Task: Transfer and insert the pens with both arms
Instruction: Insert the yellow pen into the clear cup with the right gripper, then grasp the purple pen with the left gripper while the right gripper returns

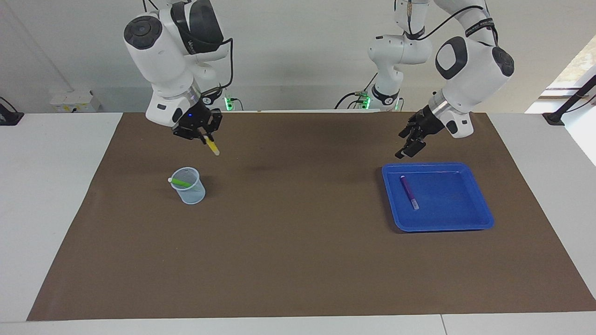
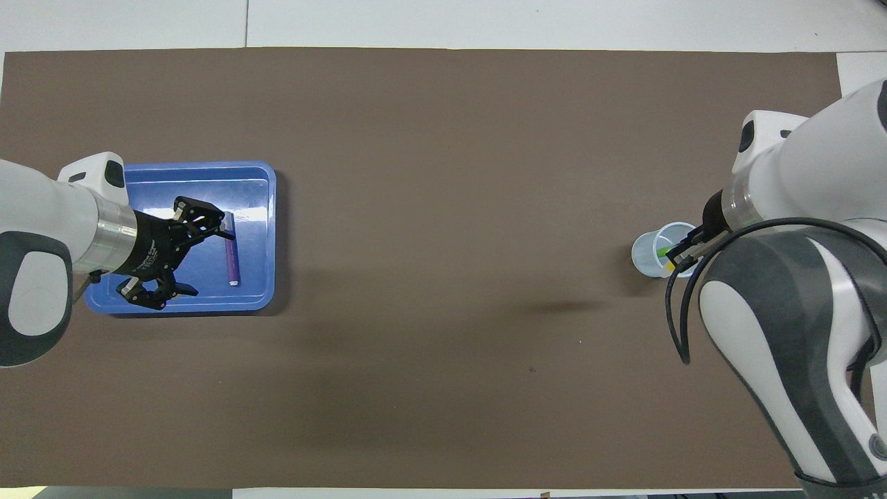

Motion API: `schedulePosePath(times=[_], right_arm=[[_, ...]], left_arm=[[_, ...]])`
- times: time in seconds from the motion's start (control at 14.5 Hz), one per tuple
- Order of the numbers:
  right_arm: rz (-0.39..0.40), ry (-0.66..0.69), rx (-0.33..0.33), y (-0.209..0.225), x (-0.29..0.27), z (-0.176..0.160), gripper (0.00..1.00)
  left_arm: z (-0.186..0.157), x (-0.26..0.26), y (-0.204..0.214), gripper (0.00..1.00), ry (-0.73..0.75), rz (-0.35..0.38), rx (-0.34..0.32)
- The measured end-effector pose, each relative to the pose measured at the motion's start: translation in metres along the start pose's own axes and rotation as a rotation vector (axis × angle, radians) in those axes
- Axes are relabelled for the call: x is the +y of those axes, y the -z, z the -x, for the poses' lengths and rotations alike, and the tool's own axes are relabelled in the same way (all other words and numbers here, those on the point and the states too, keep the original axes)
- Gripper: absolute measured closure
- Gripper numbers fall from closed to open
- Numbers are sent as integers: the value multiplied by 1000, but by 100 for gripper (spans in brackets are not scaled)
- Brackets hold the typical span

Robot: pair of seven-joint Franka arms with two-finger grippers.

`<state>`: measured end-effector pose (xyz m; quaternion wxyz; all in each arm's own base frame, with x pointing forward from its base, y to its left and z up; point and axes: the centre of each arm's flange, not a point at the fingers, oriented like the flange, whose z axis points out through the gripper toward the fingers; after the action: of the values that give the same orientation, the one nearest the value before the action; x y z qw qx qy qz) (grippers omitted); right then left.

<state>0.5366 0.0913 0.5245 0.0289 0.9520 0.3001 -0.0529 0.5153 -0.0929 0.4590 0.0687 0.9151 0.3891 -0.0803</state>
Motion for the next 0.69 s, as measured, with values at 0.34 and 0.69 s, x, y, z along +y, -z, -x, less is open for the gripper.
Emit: schedulePosePath(times=[0.34, 0.69], right_arm=[[110, 150, -7, -40, 6, -4, 81], [103, 159, -12, -69, 8, 3, 81]], left_arm=[[-46, 3, -45, 0, -430, -62, 76], [-75, 16, -98, 0, -713, -74, 117]])
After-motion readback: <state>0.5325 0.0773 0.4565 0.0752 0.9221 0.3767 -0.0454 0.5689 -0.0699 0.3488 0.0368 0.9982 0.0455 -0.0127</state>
